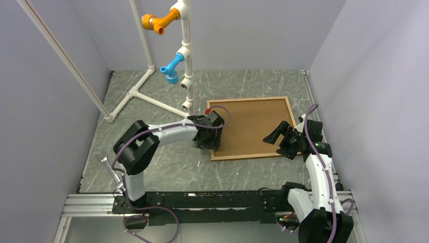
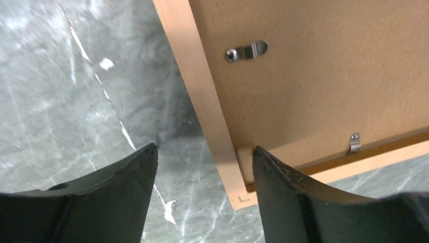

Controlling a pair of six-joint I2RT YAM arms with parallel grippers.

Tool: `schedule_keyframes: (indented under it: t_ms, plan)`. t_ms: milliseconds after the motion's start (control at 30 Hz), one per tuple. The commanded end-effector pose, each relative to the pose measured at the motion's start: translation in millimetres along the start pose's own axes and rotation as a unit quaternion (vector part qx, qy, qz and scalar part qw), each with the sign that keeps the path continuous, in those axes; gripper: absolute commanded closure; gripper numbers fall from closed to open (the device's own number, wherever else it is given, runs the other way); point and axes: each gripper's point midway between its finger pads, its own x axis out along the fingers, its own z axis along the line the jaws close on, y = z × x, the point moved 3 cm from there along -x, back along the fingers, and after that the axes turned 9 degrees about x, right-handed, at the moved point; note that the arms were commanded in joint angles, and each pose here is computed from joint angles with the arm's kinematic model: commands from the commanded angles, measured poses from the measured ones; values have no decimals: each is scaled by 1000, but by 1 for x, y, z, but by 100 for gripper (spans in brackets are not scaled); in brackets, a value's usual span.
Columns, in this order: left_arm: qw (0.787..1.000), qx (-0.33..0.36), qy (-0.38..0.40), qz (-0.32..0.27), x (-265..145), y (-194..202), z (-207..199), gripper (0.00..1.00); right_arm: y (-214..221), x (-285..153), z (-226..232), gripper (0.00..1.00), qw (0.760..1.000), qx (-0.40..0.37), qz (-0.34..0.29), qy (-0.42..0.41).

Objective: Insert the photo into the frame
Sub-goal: Adjust the photo frame at the center of the board.

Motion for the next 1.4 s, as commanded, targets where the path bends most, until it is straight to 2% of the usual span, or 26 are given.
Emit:
schedule_keyframes:
  t_ms: [0, 167, 533, 733, 933, 1200, 1300, 1333, 1367]
  plan:
    - [1000, -8, 17, -10, -14, 5, -16, 30, -2, -5, 8, 6, 1000, -7, -6, -15]
    - [1000, 6, 7, 17, 1, 29, -25, 44, -2, -5, 9, 6, 1000, -7, -6, -16]
    - [1000, 21, -2, 22, -5, 55, -23, 90, -4, -7, 7, 6, 1000, -12, -11, -6]
    - [999, 40, -1, 20, -12, 71, -26, 100, -5, -7, 7, 6, 1000, -12, -12, -5]
    - [999, 51, 1, 20, -17, 89, -26, 100, -6, -7, 8, 6, 1000, -13, -14, -3]
    - [998, 56, -35, 9, -35, 94, -6, 99, -9, -9, 9, 6, 1000, -17, -17, 0]
    - [998, 56, -35, 3, -41, 90, -7, 92, -9, -9, 10, 6, 1000, -15, -17, -2]
    - [998, 55, -35, 0, -44, 88, -7, 87, -9, -9, 10, 6, 1000, -16, -17, -2]
    - [998, 51, -34, -3, -47, 86, -8, 71, -9, -9, 10, 6, 1000, -16, -17, -2]
